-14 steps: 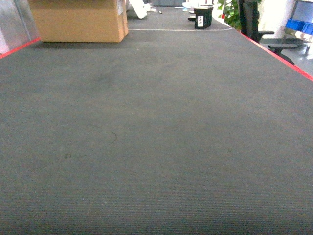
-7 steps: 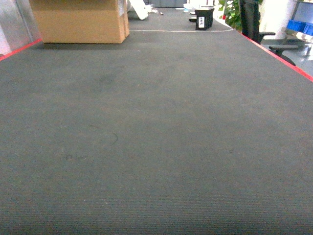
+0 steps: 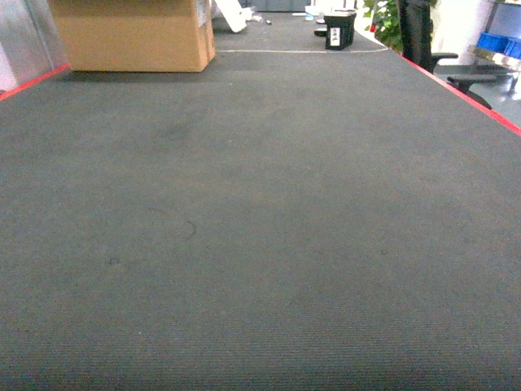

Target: Sort blue parts and orange caps into right shelf containers

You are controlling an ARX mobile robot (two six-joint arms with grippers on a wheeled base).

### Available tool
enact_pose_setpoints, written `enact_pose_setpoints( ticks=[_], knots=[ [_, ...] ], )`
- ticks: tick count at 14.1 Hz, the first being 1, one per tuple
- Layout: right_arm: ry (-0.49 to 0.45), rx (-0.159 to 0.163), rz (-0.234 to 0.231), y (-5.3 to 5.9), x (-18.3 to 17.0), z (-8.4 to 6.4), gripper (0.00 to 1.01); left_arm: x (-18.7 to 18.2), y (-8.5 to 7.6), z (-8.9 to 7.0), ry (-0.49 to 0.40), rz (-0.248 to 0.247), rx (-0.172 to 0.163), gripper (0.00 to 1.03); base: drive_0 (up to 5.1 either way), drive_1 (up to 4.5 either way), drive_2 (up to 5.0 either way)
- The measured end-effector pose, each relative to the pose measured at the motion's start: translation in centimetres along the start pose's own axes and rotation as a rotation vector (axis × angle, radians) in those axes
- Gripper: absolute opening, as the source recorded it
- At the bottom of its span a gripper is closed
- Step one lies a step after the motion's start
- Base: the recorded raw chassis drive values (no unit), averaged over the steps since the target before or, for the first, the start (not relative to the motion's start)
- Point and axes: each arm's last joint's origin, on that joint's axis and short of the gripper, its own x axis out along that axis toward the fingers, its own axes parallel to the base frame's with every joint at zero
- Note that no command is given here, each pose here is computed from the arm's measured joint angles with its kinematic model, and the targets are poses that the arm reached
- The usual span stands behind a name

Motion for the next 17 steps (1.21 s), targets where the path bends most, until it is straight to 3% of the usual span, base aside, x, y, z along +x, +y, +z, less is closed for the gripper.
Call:
enact_pose_setpoints(
  ticks=[11,17],
  knots=[
    [0.0,0.0,0.0,0.0,0.0,0.0,0.45,0.0,0.01,0.0,0.0,0.001,0.0,0.42,0.0,0.0,0.0],
    [0.0,0.0,0.0,0.0,0.0,0.0,0.45,0.0,0.01,0.0,0.0,0.001,0.0,0.42,-1.7,-1.71,-1.7]
  ],
)
